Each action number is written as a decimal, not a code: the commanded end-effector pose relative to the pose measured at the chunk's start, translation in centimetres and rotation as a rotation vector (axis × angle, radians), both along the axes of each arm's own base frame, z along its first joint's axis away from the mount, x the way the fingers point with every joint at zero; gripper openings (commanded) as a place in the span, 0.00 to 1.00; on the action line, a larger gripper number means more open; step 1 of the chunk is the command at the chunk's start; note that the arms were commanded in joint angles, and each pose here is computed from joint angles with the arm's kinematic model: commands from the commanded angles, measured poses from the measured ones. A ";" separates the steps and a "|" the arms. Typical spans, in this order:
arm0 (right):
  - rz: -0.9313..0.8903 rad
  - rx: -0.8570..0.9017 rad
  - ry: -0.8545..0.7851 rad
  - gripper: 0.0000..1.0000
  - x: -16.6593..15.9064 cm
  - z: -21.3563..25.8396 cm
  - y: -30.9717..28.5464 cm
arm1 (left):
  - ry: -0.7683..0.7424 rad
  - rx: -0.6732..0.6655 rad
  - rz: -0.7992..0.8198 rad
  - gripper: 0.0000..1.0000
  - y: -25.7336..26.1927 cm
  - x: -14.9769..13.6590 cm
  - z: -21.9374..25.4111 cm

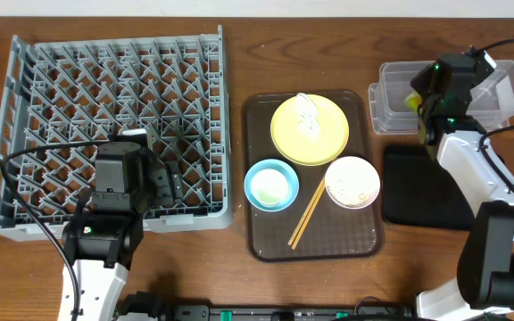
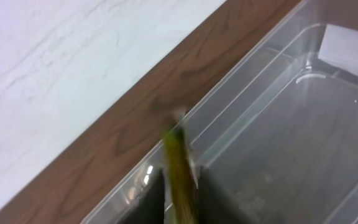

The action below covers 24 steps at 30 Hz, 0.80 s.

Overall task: Sort waste into correct bins and load items into the dishwasher rack
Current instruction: 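Carry the wrapper with the right gripper and drop it into the clear bin, then move the right gripper back to the plate and grasp the white tissue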

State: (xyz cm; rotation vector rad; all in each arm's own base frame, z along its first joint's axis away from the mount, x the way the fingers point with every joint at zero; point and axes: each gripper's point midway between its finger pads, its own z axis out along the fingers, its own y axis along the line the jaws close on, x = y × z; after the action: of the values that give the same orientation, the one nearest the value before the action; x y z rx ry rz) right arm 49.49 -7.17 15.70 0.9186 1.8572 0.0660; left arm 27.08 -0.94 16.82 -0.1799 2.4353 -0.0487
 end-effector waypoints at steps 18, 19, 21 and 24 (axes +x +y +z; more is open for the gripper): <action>1.058 -0.229 -0.047 0.40 -1.6 2.3 19.4 | -0.013 0.000 0.012 0.86 0.2 0.2 0.6; 1.100 -0.260 -0.014 0.40 -2.2 1.3 20.5 | -0.014 0.000 0.012 0.86 0.2 0.3 0.6; 1.118 -0.294 0.045 0.44 -2.9 -0.2 21.8 | -0.014 0.000 0.012 0.86 0.2 0.3 0.6; 1.084 -0.345 0.125 0.51 -3.2 -2.2 22.8 | -0.014 0.000 0.012 0.86 0.2 0.3 0.6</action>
State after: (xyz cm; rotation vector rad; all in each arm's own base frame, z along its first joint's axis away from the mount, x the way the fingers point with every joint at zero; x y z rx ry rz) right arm 46.24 14.83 14.61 -0.2872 2.1851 0.4572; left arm 27.09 -0.94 16.82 -0.1799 2.4349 -0.0487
